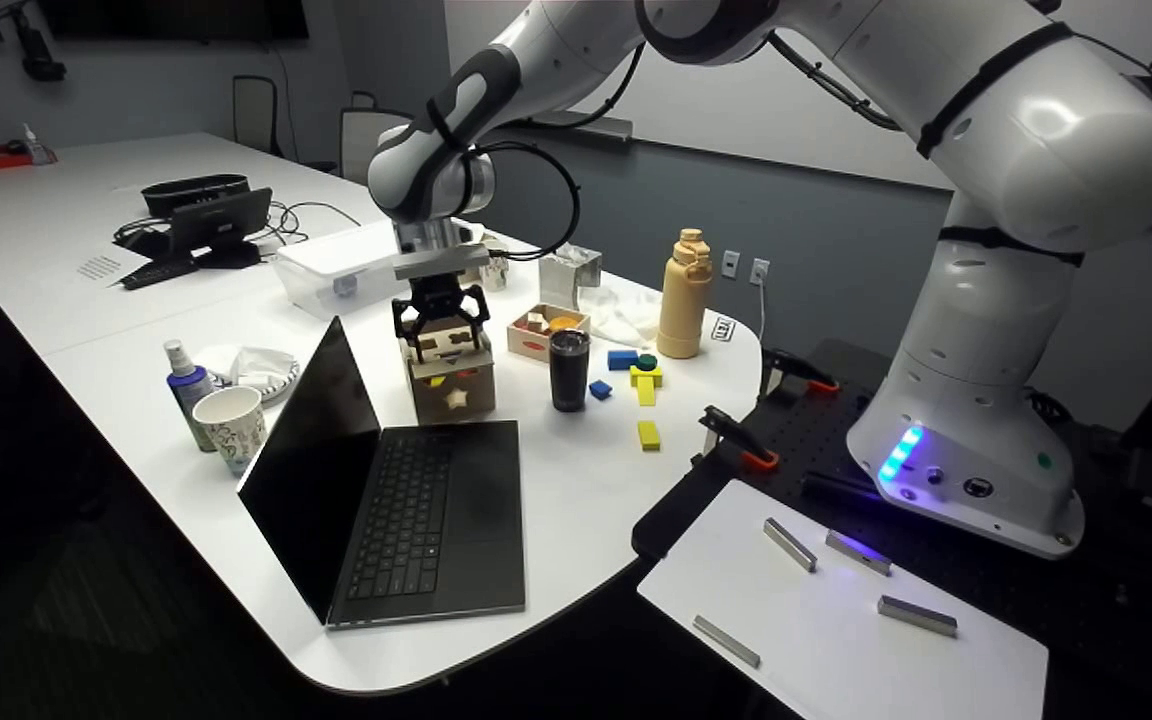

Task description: Open the cube-shaped wooden object

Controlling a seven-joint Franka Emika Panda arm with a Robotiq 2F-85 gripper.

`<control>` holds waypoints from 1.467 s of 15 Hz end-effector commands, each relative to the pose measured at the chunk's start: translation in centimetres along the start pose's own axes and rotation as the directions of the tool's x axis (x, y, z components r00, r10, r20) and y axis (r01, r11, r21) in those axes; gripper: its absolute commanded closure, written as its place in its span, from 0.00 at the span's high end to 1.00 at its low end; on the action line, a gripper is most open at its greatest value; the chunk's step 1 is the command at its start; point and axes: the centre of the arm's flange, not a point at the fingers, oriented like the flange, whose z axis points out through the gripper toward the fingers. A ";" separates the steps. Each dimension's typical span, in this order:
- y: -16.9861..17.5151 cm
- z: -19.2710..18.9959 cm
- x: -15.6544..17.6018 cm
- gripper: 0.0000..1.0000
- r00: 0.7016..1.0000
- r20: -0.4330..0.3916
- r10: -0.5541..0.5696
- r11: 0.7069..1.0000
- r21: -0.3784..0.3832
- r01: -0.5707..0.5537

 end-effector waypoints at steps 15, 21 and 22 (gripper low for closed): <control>-0.6 0.9 -1.2 1.00 0.988 0.145 -0.045 0.999 0.015 0.043; -0.5 1.3 -1.5 1.00 0.980 0.194 -0.050 0.999 0.004 0.050; -0.6 1.3 -1.5 1.00 0.979 0.200 -0.051 0.999 0.002 0.051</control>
